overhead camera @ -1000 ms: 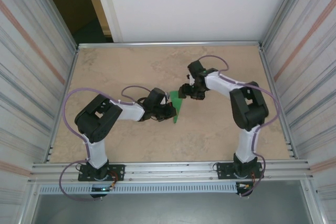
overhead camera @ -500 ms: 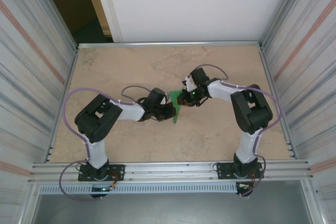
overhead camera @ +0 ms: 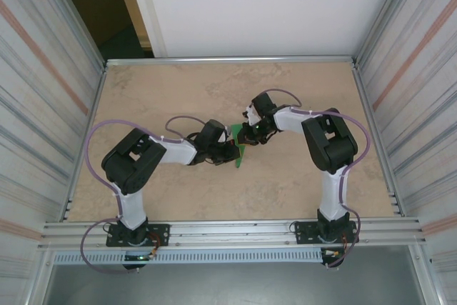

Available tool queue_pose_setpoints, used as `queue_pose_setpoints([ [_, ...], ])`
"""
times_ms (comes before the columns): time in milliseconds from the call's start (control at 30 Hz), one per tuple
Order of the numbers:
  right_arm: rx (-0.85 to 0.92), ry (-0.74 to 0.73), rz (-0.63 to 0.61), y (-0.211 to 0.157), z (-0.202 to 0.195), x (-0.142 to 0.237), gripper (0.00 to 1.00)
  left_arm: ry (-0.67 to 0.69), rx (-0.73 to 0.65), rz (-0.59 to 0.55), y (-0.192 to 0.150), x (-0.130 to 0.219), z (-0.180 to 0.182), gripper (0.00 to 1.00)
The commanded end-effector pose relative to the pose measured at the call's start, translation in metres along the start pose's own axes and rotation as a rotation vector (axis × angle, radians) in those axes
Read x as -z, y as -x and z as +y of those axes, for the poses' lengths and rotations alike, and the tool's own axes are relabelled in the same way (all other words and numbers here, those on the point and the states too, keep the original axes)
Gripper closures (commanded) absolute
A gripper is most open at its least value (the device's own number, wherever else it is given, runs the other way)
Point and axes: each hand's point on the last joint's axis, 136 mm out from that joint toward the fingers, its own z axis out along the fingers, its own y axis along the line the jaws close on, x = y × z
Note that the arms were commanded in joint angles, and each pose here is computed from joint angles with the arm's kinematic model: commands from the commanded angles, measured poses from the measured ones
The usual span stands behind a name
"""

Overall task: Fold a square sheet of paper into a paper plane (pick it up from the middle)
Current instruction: Fold the wing for the fifth time at the center of the table.

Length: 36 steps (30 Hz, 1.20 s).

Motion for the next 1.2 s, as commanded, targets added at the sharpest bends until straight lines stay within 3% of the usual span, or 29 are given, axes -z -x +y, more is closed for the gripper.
queue_pose_setpoints([
  [0,-0.054,-0.153,0.077,-0.026,-0.028,-0.017,0.88,0.044,0.000,0.056,-0.014,0.009,0.010,0.96],
  [133,-0.120,-0.279,0.077,-0.041,-0.041,-0.019,0.89,-0.018,-0.008,0.010,-0.008,0.029,-0.013,0.91],
  [300,-0.221,-0.351,0.033,-0.054,-0.049,-0.017,0.88,-0.022,0.054,-0.029,-0.015,0.050,-0.008,0.82],
  [500,-0.218,-0.258,-0.046,-0.043,-0.028,-0.008,0.80,0.038,0.100,-0.034,-0.024,0.055,0.012,0.77],
  [633,-0.200,-0.196,-0.045,-0.039,-0.015,-0.007,0.78,0.015,0.069,-0.030,-0.019,0.049,0.005,0.76],
  [1167,-0.195,-0.109,-0.077,-0.027,0.002,-0.001,0.75,-0.006,0.060,0.039,-0.022,0.027,0.005,0.90],
])
